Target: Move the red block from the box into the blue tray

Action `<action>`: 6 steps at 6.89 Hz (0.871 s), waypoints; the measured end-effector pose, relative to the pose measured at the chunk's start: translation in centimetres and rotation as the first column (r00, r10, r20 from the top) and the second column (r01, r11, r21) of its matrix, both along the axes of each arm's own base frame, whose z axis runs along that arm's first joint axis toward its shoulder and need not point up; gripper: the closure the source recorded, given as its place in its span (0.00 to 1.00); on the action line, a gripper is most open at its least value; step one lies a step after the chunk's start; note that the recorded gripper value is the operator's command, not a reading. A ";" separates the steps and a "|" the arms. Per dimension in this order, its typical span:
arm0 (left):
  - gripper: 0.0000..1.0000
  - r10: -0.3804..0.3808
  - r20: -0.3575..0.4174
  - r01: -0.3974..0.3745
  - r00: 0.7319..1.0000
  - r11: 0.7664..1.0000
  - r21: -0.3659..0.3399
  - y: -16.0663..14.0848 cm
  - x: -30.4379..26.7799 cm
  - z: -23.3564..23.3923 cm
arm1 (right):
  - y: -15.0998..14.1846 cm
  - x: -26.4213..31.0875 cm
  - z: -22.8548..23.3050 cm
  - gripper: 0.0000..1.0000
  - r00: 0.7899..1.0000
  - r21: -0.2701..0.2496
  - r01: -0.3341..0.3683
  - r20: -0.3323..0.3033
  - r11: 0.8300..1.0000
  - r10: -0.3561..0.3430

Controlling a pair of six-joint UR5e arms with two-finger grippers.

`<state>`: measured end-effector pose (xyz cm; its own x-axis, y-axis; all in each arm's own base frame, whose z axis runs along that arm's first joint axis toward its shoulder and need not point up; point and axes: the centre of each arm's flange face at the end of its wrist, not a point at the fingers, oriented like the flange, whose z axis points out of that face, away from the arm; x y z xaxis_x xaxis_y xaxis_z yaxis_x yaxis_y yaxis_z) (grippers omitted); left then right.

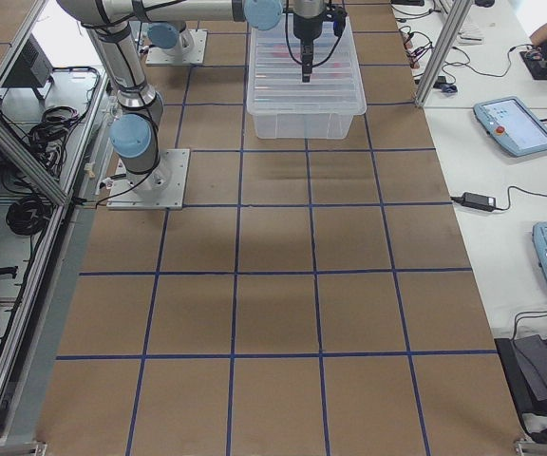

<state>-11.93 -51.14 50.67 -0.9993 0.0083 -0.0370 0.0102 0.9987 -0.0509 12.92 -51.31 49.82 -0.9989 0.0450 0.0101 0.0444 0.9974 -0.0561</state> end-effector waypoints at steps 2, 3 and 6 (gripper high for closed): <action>0.00 0.016 -0.001 -0.016 1.000 1.000 -0.009 0.4 0.4 0.6 | 0.0 0.0 0.0 0.00 1.000 -0.001 0.001 -0.001 1.000 -0.001; 0.00 0.022 -0.001 -0.022 1.000 1.000 -0.012 0.6 0.5 0.8 | -0.1 -0.1 -0.1 0.00 1.000 -0.002 0.002 -0.003 1.000 -0.002; 0.00 0.025 -0.001 -0.025 1.000 1.000 -0.012 0.7 0.5 0.7 | -0.7 -0.8 -0.6 0.00 1.000 0.013 0.019 -0.007 1.000 -0.019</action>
